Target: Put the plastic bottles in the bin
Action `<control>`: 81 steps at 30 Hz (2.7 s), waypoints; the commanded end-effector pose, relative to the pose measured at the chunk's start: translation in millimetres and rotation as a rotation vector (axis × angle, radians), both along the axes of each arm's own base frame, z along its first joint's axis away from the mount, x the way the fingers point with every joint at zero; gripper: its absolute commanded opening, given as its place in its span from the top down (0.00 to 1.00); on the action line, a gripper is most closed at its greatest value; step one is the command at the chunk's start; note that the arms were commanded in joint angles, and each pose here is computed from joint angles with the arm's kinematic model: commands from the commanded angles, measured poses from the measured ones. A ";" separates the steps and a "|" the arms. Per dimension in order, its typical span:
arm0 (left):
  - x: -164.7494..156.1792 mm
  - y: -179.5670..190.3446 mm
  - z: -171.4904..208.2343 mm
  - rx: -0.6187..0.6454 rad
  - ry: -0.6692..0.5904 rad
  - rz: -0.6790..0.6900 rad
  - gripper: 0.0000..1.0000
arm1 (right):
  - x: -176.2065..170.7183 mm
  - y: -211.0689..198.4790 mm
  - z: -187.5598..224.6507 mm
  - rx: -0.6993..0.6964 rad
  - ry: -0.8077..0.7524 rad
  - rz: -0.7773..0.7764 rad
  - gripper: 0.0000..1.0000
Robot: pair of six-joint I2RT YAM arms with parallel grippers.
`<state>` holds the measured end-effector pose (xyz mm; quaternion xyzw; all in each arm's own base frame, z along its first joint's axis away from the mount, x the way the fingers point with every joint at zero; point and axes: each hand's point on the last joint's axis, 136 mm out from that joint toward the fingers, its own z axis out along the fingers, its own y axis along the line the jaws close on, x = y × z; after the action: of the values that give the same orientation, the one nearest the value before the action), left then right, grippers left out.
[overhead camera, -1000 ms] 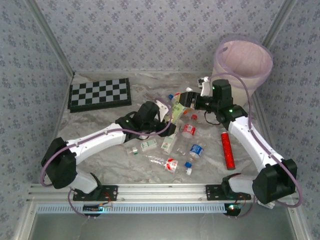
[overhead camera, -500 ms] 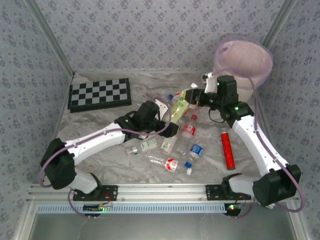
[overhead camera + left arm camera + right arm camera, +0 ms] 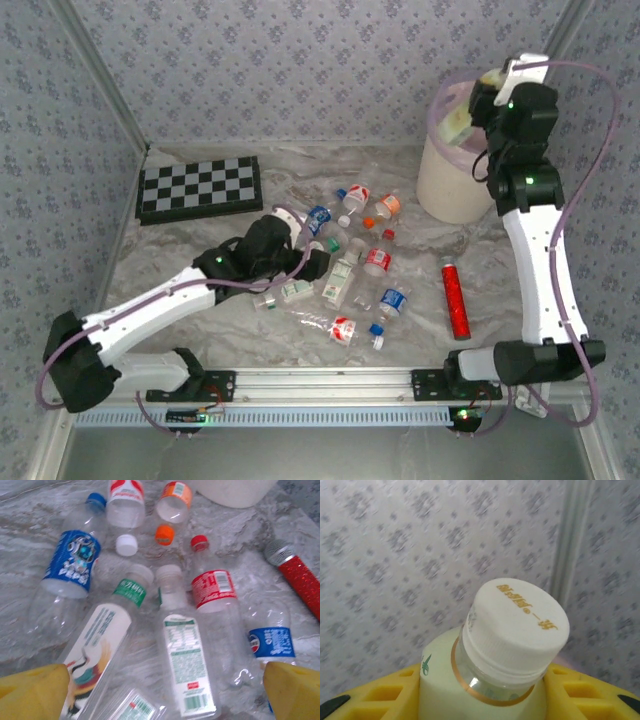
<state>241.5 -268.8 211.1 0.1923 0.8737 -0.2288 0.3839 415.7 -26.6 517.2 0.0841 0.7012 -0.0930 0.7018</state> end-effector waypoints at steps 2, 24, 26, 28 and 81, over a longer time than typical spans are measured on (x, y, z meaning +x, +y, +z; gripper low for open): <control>-4.8 20.6 8.4 -0.025 -0.022 0.070 0.01 | 18.0 -26.3 19.2 -0.093 -0.056 -0.129 0.78; -9.0 45.6 -7.8 0.054 0.067 0.186 0.01 | 136.6 -23.8 -188.5 -0.062 0.687 0.005 0.93; -8.5 44.4 -11.0 0.057 0.074 0.187 0.01 | 138.6 -23.4 -209.1 -0.038 0.744 0.024 0.93; -8.8 42.5 -14.1 0.059 0.087 0.184 0.01 | 139.8 -25.4 -228.8 0.012 0.789 0.041 0.91; -4.6 159.3 -88.0 -0.472 0.301 1.407 0.03 | 31.0 97.1 -91.4 0.234 0.407 0.575 0.00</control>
<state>236.3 -115.4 125.6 -0.4168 0.8364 -0.0761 0.3478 457.9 54.4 399.5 -0.0309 0.8529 0.1293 0.5048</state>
